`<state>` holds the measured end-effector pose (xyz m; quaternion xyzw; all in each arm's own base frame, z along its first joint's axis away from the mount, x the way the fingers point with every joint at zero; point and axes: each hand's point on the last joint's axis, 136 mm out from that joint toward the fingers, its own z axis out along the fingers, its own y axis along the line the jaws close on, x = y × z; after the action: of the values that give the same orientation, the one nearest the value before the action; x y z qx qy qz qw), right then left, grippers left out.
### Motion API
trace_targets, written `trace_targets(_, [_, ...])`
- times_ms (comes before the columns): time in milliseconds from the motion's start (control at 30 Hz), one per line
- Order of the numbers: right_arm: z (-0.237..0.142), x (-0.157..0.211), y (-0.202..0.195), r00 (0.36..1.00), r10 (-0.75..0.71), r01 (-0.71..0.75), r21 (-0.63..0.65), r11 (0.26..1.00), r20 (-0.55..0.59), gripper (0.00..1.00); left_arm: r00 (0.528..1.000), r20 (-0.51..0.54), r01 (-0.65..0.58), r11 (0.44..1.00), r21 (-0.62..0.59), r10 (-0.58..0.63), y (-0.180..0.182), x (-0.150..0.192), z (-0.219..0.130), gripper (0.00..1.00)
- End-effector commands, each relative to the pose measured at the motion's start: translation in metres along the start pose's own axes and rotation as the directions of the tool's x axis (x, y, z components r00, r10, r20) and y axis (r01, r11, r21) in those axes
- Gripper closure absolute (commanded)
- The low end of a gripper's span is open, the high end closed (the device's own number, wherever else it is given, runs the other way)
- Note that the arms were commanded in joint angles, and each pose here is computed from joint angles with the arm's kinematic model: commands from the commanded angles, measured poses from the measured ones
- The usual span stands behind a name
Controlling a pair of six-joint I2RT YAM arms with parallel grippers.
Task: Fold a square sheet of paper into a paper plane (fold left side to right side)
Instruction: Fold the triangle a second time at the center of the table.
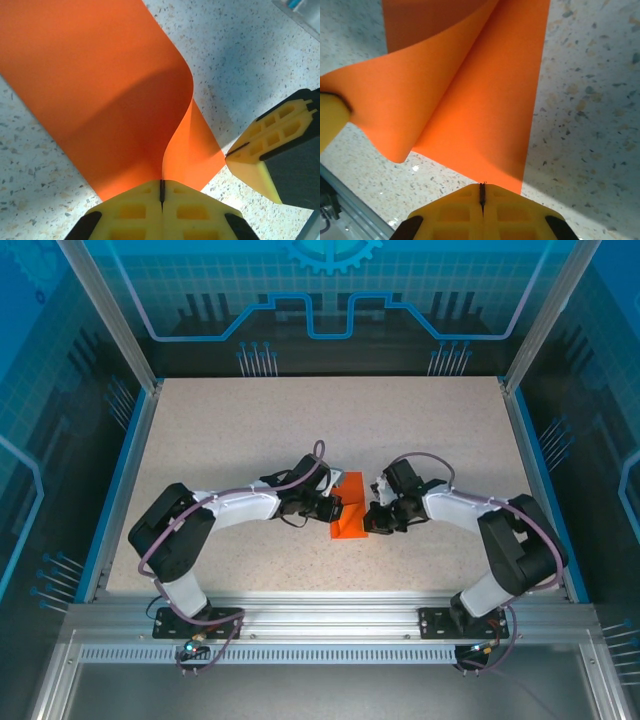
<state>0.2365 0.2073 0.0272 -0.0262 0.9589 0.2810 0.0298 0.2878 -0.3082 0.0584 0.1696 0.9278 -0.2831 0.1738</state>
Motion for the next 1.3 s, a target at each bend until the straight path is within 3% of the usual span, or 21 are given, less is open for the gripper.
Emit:
trace_targets(0, [0.004,0.003,-0.001,0.999,-0.032,0.033,0.043,0.999,-0.042,0.96,0.999,-0.038,0.023,0.999,-0.035,-0.024,0.011,0.008,0.002,1.00])
trace_targets(533, [0.017,0.014,-0.016,0.992,-0.010,0.026,0.119,0.993,-0.127,0.97,0.998,-0.031,0.054,0.995,-0.082,-0.057,0.027,0.001,0.011,1.00])
trace_targets(1267, [0.017,0.017,-0.021,0.990,-0.004,0.026,0.151,0.988,-0.140,0.97,0.997,-0.025,0.064,0.991,-0.119,-0.068,0.042,-0.007,0.019,1.00])
